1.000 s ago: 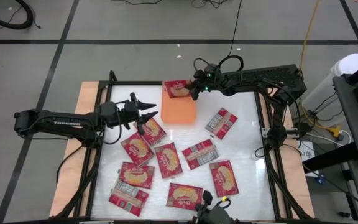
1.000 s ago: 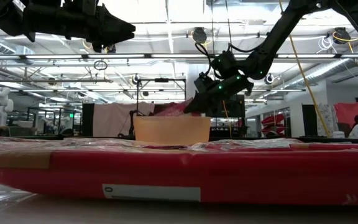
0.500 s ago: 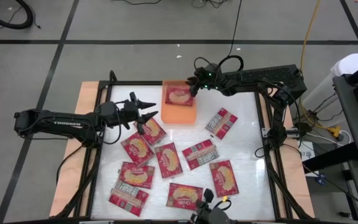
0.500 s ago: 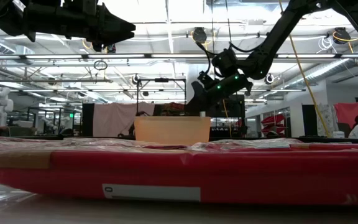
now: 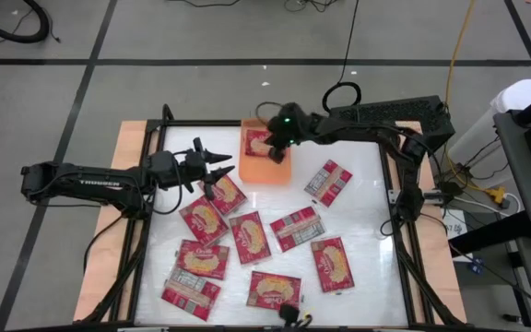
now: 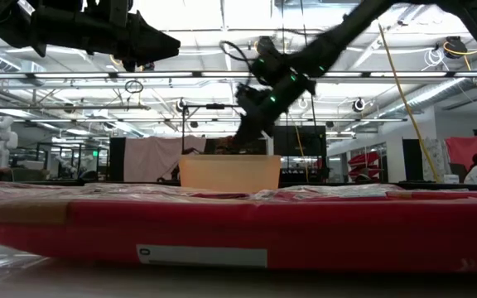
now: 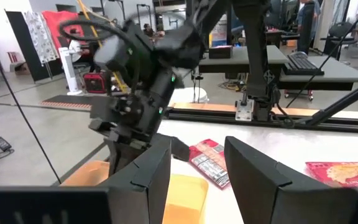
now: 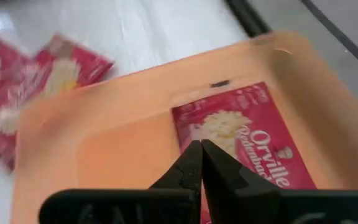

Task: Sort popcorn bags into baskets
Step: Put the red popcorn bag into the orange bin

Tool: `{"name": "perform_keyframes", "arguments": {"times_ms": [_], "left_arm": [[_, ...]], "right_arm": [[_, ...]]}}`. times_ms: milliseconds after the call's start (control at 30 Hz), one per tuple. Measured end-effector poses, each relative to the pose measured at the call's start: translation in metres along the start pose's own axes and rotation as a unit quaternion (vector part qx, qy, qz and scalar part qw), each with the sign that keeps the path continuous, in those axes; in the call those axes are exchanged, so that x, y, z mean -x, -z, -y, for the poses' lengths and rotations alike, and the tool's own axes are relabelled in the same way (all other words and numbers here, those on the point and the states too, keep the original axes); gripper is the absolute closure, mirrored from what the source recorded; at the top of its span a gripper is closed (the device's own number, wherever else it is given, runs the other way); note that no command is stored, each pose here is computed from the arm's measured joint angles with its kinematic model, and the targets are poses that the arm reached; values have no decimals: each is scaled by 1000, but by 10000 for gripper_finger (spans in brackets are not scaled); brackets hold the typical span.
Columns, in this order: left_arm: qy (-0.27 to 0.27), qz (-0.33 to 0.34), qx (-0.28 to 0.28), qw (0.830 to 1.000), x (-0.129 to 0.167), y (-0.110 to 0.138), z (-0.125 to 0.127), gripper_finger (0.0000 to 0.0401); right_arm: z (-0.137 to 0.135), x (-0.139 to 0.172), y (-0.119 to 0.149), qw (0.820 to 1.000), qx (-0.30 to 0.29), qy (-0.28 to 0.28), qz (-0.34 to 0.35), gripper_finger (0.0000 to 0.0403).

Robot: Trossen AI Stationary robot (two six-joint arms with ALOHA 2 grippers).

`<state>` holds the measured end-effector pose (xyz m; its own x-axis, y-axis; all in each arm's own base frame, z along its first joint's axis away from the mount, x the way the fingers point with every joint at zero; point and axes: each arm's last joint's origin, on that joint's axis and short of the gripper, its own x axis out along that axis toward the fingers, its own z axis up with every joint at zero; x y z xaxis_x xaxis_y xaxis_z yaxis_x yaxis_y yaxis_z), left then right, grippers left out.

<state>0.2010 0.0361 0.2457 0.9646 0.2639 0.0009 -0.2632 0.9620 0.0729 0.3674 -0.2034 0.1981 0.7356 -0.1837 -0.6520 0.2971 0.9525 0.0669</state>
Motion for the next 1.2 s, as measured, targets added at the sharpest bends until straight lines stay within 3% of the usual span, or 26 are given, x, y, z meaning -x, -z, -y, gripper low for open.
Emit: {"name": "perform_keyframes", "arguments": {"times_ms": [133,333,567,900,1000,1200], "left_arm": [[0,0,0,1000,0,0,0,249],[1,-18,5,1000,0,3,0,249],[2,-24,9,1000,0,5,1,249],[2,-25,-1,1000,0,5,0,249],[2,-31,-1,1000,0,6,1,249],[5,-70,21,997,1,13,2,249]], "right_arm": [[0,-5,-13,998,32,-22,-51,402],[22,-38,9,990,30,-26,-133,402],[32,-59,17,983,54,-3,-173,402],[39,-58,17,975,111,51,-185,403],[39,-58,14,979,104,56,-166,403],[17,-32,-12,984,105,54,-131,403]]}}
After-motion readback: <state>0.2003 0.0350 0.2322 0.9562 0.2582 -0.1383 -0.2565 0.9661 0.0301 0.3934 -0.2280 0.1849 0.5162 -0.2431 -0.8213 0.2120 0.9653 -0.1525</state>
